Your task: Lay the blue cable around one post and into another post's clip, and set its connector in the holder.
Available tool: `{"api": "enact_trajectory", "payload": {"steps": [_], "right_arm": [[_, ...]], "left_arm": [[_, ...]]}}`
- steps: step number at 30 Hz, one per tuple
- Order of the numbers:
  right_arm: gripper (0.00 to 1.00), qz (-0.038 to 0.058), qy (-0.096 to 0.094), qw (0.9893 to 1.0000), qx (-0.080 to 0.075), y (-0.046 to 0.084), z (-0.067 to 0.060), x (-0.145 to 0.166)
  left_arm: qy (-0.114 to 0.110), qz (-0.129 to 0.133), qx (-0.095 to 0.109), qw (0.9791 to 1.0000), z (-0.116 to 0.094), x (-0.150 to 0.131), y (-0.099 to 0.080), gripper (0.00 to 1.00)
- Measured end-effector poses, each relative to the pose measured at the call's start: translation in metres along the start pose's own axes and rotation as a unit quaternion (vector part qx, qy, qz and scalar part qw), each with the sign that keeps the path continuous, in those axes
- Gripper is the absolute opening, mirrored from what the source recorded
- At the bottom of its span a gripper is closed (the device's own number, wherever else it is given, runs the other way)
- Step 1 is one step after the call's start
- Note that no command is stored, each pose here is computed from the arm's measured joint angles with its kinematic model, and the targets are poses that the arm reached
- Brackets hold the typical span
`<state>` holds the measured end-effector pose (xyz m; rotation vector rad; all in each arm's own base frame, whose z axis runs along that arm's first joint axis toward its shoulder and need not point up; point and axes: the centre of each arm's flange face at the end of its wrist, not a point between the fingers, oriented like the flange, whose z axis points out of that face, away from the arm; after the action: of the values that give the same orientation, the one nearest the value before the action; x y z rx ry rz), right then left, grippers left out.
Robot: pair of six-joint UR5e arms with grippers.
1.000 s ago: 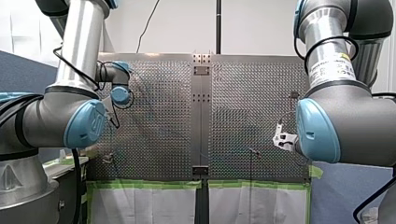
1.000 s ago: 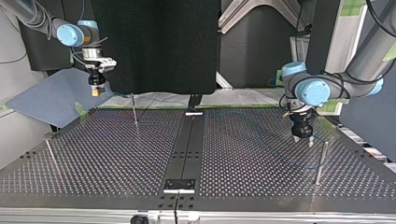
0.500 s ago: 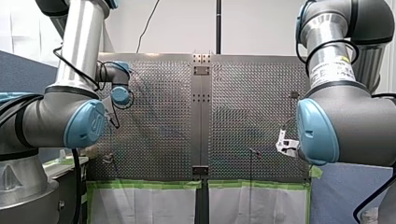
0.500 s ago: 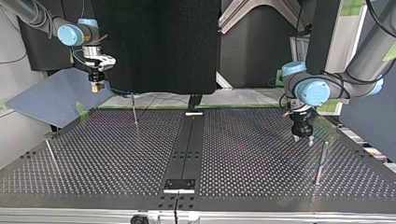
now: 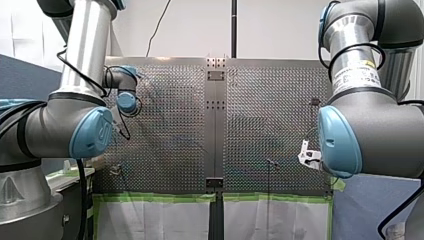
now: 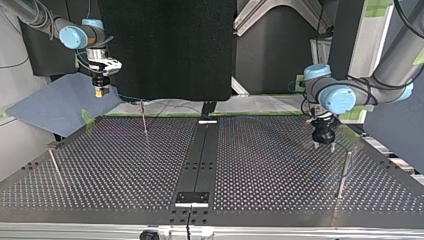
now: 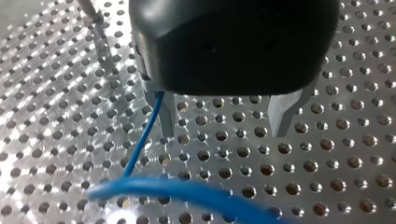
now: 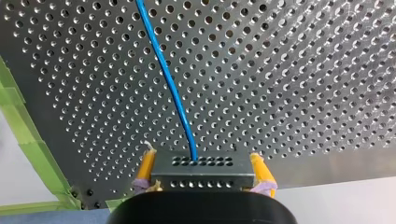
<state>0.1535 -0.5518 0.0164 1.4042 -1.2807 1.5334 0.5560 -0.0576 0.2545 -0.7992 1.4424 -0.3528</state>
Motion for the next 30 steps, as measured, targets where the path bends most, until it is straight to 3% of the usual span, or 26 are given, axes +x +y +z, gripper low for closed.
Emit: {"api": "enact_trajectory", "payload": {"steps": [6,16,20,26,30], "right_arm": [[0.00,-0.0004,0.000,1.0000,0.000,0.000,0.000,0.000],[0.00,-0.0008,0.001,1.0000,0.000,0.000,0.000,0.000],[0.00,-0.0009,0.001,1.0000,0.002,-0.002,0.000,0.000],[0.00,-0.0010,0.001,1.0000,0.003,-0.003,0.000,0.000],[0.00,-0.0010,0.001,1.0000,0.003,-0.003,0.000,-0.001]], "left_arm": [[0.005,-0.029,-0.004,0.9996,-0.003,0.002,0.016,1.00],[-0.001,-0.076,0.030,0.9967,0.001,0.000,0.025,1.00],[-0.014,-0.067,0.025,0.9973,0.003,-0.004,0.029,1.00],[-0.034,-0.036,-0.001,0.9987,0.003,-0.007,0.039,1.00],[-0.027,-0.023,-0.006,0.9994,0.005,0.001,0.049,1.00]]}}
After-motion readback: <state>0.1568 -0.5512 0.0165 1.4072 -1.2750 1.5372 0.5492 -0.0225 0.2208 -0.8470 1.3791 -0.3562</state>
